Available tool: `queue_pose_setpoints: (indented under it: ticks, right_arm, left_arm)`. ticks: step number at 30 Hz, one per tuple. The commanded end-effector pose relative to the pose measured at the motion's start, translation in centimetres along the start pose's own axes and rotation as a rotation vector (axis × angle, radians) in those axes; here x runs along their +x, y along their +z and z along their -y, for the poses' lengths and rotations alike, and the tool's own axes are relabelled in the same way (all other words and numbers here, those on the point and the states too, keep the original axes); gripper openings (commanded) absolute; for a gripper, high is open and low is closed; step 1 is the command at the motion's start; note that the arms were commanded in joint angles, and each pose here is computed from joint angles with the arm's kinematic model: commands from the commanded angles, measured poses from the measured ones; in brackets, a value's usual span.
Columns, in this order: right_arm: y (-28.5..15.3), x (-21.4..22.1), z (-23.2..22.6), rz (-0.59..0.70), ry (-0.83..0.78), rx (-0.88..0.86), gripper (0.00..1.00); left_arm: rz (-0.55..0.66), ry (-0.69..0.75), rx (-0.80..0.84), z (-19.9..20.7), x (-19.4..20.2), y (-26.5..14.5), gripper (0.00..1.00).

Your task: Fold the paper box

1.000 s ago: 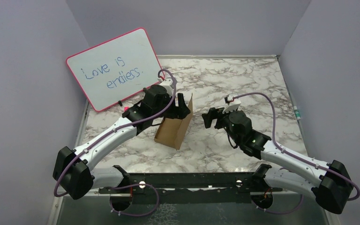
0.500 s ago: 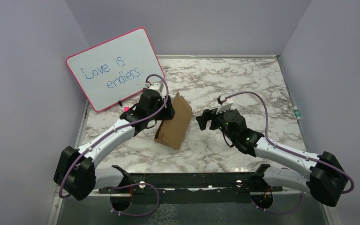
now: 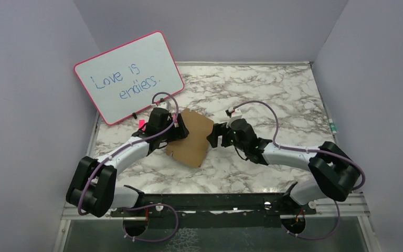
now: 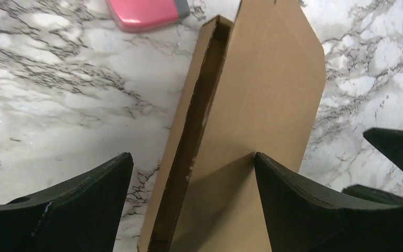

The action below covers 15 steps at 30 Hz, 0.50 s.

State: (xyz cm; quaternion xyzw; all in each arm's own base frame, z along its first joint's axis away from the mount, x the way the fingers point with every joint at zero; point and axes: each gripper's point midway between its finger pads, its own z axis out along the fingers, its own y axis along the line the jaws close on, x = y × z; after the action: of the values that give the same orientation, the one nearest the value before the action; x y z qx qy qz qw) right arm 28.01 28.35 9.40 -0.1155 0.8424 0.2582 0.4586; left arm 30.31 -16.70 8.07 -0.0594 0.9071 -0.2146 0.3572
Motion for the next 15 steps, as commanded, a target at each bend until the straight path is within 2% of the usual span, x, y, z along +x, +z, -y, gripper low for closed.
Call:
queue_pose_setpoints:
  ticks: [1,8,15]
  right_arm:
    - [2.3,-1.4,-1.9,0.025,0.048,-0.053,0.88]
    - [5.5,0.1,-1.3,-0.046,0.063,-0.037,0.88]
    - [8.4,0.3,-2.5,-0.095,0.048,-0.145,0.88]
  left_arm:
    - [-0.036,-0.041,0.135,2.0,1.1,0.5,0.87]
    - [-0.1,-0.086,0.215,2.8,3.3,0.2,0.87]
    - [-0.128,-0.162,0.357,5.0,4.9,-1.6,0.87]
